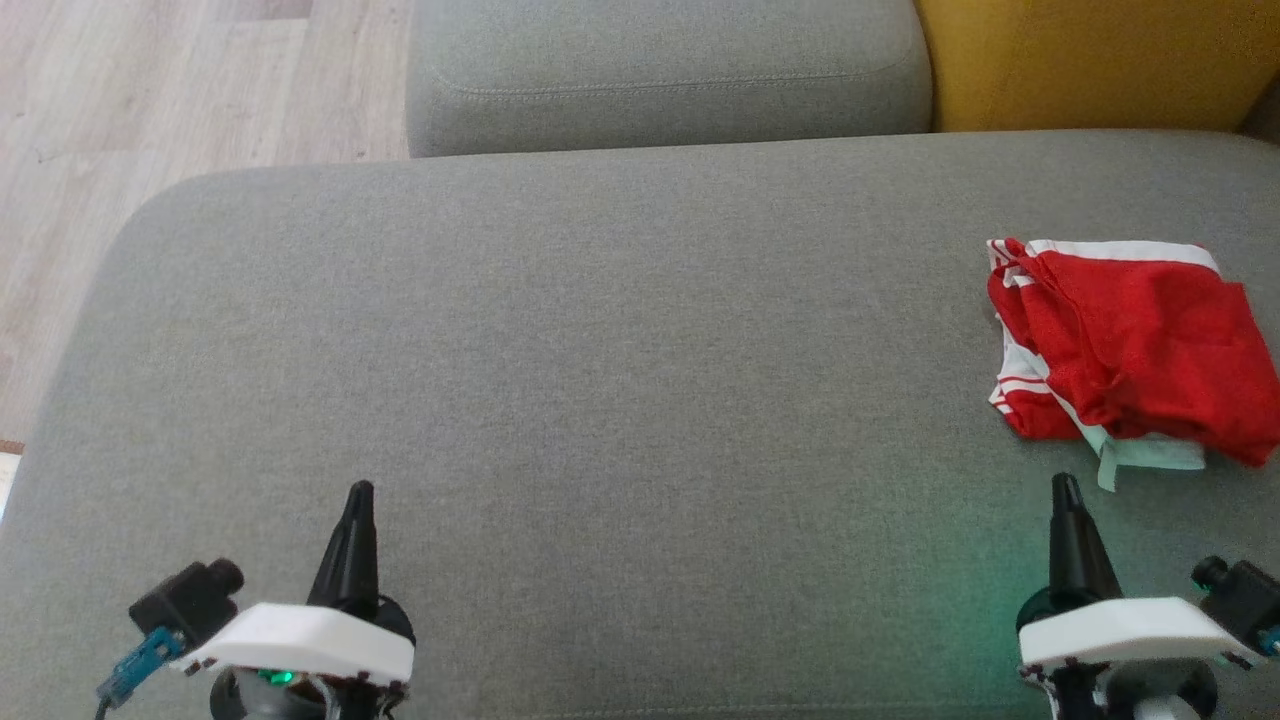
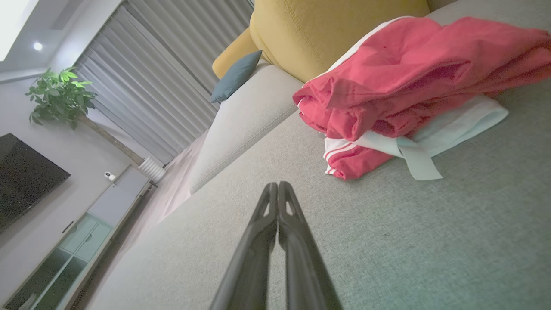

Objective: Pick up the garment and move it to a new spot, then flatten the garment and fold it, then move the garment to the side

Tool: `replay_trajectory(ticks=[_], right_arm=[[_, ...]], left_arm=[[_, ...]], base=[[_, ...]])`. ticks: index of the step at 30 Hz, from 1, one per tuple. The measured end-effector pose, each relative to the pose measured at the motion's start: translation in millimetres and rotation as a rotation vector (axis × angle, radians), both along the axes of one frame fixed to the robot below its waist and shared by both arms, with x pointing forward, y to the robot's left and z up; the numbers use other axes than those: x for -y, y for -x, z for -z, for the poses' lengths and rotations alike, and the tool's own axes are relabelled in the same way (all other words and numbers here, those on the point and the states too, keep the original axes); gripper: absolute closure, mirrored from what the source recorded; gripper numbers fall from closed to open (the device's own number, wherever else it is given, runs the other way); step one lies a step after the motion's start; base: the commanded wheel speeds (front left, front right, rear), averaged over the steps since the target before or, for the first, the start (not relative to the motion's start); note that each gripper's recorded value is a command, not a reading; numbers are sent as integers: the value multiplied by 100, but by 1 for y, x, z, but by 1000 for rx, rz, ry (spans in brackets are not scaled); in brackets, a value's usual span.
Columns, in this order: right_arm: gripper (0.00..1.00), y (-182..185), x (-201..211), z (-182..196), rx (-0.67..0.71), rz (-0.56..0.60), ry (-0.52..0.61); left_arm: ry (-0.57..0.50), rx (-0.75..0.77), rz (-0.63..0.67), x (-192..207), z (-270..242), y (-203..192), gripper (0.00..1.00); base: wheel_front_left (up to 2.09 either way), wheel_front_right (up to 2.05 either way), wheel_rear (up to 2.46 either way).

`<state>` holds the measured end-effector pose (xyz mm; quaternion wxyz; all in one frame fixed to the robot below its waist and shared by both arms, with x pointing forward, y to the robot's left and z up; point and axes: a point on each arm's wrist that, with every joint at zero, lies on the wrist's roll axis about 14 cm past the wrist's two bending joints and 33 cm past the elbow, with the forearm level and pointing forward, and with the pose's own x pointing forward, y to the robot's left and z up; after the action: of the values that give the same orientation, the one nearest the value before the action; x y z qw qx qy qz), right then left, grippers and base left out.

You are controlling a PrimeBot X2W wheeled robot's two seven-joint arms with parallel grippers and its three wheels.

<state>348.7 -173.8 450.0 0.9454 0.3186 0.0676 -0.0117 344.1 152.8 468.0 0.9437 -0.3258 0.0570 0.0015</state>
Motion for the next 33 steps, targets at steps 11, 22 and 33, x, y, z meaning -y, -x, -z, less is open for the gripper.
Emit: replay_trajectory(ticks=[11,22,33], right_arm=[[100,-5,5,-4,-1,35,-134],[100,-8,10,-5,-9,67,-257],[100,-10,14,-6,-16,94,-391]], left_arm=[[131,-27,-24,-7,3,-2,100],[250,-49,-36,-8,6,-6,100],[383,-56,-51,-13,5,-11,100]], base=[[0,0,0],[0,0,0],[0,0,0]])
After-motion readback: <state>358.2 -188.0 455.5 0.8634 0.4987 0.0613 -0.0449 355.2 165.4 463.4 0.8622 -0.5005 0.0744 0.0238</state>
